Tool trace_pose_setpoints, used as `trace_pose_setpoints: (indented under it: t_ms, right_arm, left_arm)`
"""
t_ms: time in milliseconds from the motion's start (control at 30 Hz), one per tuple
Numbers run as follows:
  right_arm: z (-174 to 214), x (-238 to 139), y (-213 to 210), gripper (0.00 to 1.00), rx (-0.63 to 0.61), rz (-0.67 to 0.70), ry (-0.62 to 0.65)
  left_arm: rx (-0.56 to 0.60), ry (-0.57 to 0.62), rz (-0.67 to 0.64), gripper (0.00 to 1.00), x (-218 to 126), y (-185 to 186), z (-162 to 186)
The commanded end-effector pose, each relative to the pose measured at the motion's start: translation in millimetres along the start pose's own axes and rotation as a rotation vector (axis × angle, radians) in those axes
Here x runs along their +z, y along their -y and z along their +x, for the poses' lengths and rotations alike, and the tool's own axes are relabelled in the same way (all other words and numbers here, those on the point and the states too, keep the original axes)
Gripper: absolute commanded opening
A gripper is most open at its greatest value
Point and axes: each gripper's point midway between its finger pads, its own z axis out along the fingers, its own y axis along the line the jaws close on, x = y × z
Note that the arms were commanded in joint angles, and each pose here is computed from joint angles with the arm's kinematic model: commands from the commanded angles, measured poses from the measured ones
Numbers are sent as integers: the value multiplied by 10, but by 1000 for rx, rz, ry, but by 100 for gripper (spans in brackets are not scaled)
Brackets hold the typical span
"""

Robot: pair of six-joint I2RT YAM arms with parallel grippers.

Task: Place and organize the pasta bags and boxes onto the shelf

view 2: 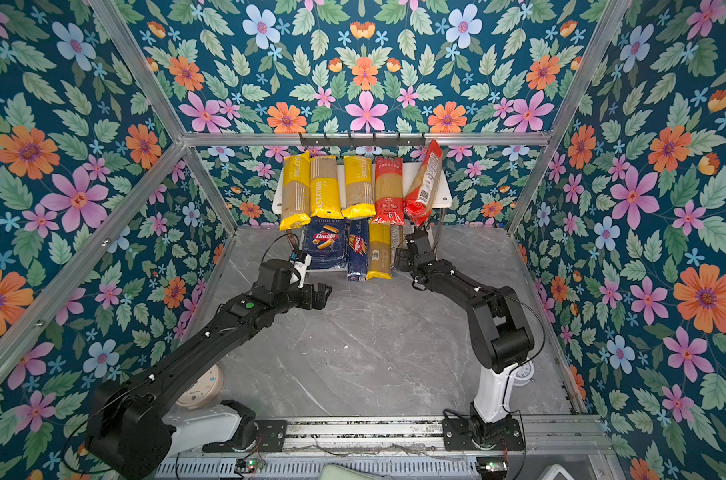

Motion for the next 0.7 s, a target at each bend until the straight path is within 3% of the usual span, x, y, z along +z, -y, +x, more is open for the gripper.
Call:
trace_pose_setpoints:
  t_ms: [0,200,233,267,567,667]
  right_arm:
    - [12,-115,13,82,26,-9,21]
    - [160,-481,117,86,43,-3,20]
    - [207,-559,139,89,45,0,16]
    - [237,-632,154,99,47,-1,13]
    - [534,-1465,365,99,-16,42,-67]
    - [532,-1761,516,99,-28,87,-42]
  left_arm:
    - [0,31,9,99,-34,13,-46]
    - [-15,50,-16,99,-90,-45,-22]
    - [-16,58,-25,99,-104,-64,-12]
    - [-16,64,-37,99,-115,-89,-3]
    - [-9,146,-257,99,-269,-541,109]
    - [-13,171,-328,99,-320,-704,158]
